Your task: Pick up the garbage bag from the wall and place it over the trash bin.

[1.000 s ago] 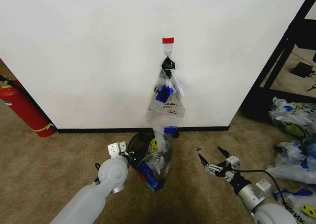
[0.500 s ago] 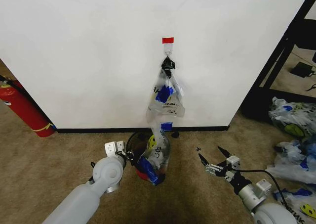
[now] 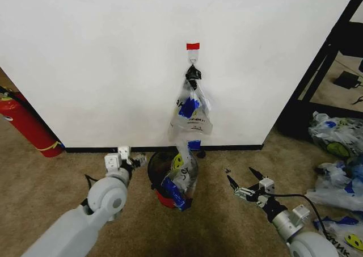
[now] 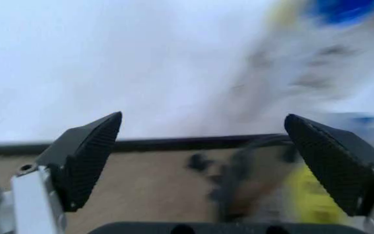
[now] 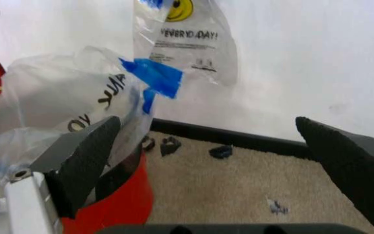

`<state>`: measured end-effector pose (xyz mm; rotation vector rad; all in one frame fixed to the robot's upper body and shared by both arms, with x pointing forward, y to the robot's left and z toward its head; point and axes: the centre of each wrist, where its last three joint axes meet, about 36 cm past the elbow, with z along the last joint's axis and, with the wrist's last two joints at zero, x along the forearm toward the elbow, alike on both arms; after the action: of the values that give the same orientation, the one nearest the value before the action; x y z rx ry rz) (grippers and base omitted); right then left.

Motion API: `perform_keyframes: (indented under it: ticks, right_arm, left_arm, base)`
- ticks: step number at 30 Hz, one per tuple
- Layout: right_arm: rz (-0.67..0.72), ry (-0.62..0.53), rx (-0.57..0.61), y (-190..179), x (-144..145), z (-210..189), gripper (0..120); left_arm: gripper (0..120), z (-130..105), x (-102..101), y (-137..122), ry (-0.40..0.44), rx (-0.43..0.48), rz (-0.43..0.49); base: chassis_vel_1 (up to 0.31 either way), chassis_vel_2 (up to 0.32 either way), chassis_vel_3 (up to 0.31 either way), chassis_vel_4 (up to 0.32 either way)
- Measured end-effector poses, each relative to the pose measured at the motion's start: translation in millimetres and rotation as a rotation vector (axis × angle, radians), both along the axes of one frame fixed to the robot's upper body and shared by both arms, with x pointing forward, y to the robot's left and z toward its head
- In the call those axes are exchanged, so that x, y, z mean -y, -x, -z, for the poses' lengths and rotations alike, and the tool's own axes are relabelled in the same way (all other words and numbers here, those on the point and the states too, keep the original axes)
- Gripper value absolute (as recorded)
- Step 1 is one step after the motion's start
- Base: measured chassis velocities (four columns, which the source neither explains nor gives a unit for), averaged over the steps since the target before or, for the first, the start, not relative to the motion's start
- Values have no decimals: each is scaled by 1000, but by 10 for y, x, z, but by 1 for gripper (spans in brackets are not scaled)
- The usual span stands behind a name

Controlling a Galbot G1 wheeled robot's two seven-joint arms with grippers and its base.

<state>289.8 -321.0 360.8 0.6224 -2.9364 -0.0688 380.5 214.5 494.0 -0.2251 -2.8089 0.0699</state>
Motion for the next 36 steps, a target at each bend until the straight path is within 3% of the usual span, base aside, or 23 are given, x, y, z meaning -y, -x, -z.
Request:
perform_keyframes:
  ticks: [4, 7, 15, 23, 30, 33, 36]
  right_arm:
    - [17, -2, -5, 14, -23, 12, 100]
    - [23, 6, -6, 35, -36, 16, 100]
    - [38, 26, -19, 72, -51, 62, 100]
    - [30, 19, -27, 61, -66, 79, 100]
    - [39, -7, -32, -6, -120, 82, 100]
    - [42, -14, -33, -23, -128, 76, 100]
    - [42, -24, -39, -46, -145, 74, 100]
  left_arm:
    - [100, -267, 257, 175, 63, -27, 185]
    - [100, -400, 411, 155, 106, -107, 245]
    - [100, -461, 625, -71, 161, -270, 250]
    - [93, -300, 714, -157, 160, -326, 252]
    - [63, -102, 787, -206, 152, -350, 242]
    - [58, -83, 782, -222, 151, -350, 236]
    - [41, -65, 784, -227, 153, -351, 231]
  base:
    - [0, 0, 0, 0]
    - [0, 0, 0, 0]
    - [0, 0, 0, 0]
    - [0, 0, 0, 0]
    - [0, 0, 0, 0]
    - [0, 0, 0, 0]
    - [0, 0, 0, 0]
